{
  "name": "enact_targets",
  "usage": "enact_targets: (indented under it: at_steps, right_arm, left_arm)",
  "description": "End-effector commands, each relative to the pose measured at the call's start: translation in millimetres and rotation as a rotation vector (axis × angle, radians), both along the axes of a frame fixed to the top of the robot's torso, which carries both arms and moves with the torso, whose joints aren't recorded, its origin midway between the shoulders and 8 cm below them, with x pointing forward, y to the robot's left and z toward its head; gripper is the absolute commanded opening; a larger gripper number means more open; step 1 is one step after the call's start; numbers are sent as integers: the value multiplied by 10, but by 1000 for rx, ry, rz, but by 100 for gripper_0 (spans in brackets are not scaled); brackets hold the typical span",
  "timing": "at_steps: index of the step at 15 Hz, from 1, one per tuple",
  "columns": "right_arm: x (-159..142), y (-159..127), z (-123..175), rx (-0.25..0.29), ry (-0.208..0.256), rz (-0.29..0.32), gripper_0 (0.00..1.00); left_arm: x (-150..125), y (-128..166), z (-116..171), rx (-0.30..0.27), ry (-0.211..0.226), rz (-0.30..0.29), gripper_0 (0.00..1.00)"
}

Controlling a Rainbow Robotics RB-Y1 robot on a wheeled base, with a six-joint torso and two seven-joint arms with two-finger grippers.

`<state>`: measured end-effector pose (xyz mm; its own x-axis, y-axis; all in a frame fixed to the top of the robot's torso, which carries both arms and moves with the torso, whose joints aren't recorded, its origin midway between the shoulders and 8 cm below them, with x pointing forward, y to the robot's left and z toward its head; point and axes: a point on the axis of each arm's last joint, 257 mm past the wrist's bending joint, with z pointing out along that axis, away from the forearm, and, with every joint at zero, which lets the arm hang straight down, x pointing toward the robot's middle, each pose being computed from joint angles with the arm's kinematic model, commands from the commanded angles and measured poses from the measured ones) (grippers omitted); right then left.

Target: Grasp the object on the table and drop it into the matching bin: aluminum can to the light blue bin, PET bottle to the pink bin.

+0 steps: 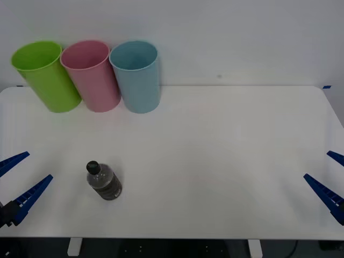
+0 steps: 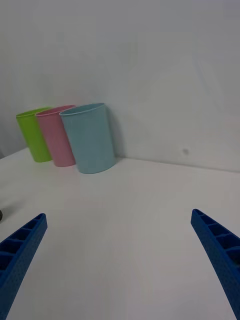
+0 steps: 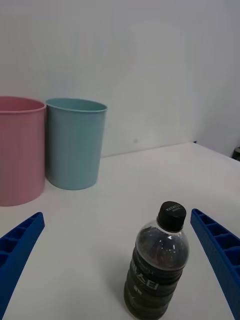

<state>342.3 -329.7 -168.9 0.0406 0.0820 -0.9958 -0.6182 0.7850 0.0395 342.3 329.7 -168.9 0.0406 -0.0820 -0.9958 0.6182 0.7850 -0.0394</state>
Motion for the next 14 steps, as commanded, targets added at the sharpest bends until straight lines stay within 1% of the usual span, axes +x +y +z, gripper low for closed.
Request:
enact_targets:
  at_steps: [1, 2, 3, 5, 7, 9, 12, 14]
  right_arm:
    - [0, 0, 0, 0, 0, 0, 100]
    - [0, 0, 0, 0, 0, 0, 100]
    - [0, 0, 0, 0, 0, 0, 100]
    - [0, 0, 0, 0, 0, 0, 100]
    - [0, 0, 0, 0, 0, 0, 100]
    - [0, 0, 0, 0, 0, 0, 100]
    - [0, 0, 0, 0, 0, 0, 100]
    - [0, 0, 0, 0, 0, 0, 100]
  left_arm:
    - [0, 0, 0, 0, 0, 0, 100]
    - [30, -44, -24, -26, -2, 5, 100]
    - [51, -58, 6, -25, -9, -2, 100]
    - [63, -108, 3, -29, -4, -19, 100]
    - [60, -108, -28, -26, 2, -19, 100]
    - [55, -89, -154, 11, 29, -15, 100]
    - [42, -38, -304, 34, 66, -15, 100]
    - [30, -31, -431, 65, 99, -31, 100]
